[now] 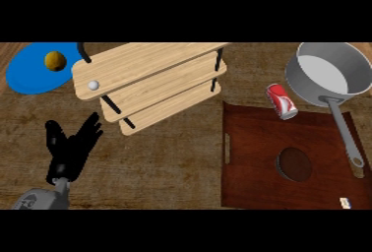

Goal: Pick the cupcake from the tray and place it in the tiered shelf

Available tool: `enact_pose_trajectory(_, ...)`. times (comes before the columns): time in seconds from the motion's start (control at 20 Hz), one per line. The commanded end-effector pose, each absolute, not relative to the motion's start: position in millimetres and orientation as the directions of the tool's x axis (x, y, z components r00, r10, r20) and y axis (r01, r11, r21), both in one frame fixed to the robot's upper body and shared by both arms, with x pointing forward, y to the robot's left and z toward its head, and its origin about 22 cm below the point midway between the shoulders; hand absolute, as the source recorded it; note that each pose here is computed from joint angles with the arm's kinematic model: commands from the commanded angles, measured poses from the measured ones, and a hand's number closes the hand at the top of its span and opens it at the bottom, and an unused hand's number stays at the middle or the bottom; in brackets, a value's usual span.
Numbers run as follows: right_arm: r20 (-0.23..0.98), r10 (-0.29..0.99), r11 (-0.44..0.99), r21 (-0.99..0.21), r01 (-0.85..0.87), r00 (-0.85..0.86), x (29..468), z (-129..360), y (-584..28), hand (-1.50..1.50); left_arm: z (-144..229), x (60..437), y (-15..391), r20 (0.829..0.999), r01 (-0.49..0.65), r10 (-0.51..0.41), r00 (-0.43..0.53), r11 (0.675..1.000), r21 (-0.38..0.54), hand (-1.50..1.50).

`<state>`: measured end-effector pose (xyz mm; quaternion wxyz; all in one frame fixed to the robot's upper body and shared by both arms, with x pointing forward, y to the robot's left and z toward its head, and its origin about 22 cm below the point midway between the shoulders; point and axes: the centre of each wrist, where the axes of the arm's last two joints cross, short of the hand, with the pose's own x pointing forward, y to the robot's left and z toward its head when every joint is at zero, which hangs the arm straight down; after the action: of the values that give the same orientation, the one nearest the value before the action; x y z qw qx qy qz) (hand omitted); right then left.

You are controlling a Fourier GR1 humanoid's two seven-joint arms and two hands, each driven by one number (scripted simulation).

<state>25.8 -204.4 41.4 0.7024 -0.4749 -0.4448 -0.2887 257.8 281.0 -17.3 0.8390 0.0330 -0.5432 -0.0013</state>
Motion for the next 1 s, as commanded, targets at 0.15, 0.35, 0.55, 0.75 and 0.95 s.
enact_pose_trajectory(0.15, 0.831, -0.041, 0.400, -0.495, 0.771, 0.555, 43.4, 39.5, -211.1, -1.50, -10.9, 266.5, 293.1, 0.910, -0.033, -0.037, 0.412, 0.998, 0.056, 0.00)
enact_pose_trajectory(0.35, 0.799, -0.040, 0.429, -0.528, 0.733, 0.599, 66.6, 47.2, -213.7, -1.50, -14.4, 268.5, 274.8, 0.903, -0.025, -0.036, 0.427, 0.998, 0.052, 0.00)
enact_pose_trajectory(0.55, 0.771, -0.078, 0.411, -0.553, 0.725, 0.632, 98.5, 33.4, -207.8, -1.50, -21.2, 259.3, 281.8, 0.907, -0.048, -0.037, 0.420, 0.997, 0.063, 0.00)
enact_pose_trajectory(0.75, 0.732, -0.082, 0.389, -0.601, 0.698, 0.676, 130.5, 37.5, -205.1, -1.50, -31.6, 252.0, 283.6, 0.901, -0.047, -0.038, 0.433, 0.997, 0.065, 0.00)
enact_pose_trajectory(0.95, 0.709, -0.063, 0.386, -0.632, 0.672, 0.703, 158.9, 51.4, -200.6, -1.50, -37.1, 251.6, 284.3, 0.893, -0.060, -0.012, 0.450, 0.997, 0.044, 0.00)
